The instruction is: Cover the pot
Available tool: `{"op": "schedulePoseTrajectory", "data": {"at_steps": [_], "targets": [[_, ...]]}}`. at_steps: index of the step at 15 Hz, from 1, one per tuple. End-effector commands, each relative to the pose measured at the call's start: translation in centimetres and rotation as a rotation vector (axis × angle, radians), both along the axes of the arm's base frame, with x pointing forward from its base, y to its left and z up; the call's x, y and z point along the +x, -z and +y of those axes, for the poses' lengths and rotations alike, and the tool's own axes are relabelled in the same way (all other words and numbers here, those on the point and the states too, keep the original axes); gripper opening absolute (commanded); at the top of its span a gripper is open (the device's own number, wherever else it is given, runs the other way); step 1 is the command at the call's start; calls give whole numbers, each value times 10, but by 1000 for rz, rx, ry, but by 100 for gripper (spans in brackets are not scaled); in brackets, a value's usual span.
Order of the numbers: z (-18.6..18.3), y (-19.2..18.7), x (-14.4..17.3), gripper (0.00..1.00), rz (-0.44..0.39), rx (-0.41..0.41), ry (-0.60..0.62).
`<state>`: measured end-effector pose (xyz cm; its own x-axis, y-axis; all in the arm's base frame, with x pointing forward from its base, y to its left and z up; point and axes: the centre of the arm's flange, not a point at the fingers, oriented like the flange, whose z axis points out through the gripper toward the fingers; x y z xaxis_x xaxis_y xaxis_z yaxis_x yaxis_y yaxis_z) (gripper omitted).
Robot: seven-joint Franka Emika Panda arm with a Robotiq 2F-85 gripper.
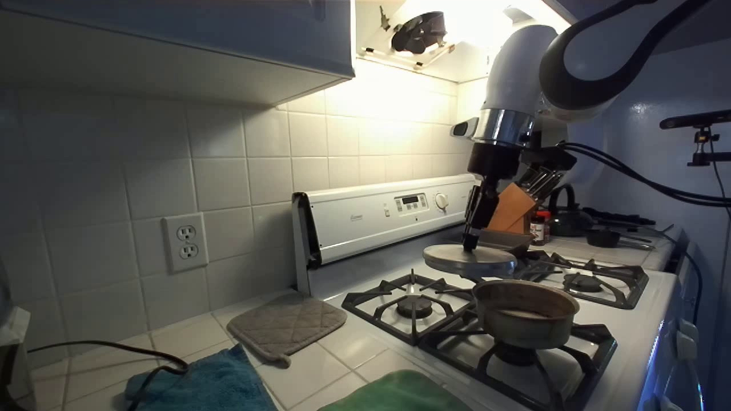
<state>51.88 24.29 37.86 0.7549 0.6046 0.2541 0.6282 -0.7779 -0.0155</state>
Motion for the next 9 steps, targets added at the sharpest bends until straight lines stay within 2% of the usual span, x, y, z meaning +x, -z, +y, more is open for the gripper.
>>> {"op": "schedulePoseTrajectory", "data": {"at_steps": [1,9], "targets": [[-4,4,-23,6,-7,-13,7],[0,16,-50,6,3,-29,28]]}}
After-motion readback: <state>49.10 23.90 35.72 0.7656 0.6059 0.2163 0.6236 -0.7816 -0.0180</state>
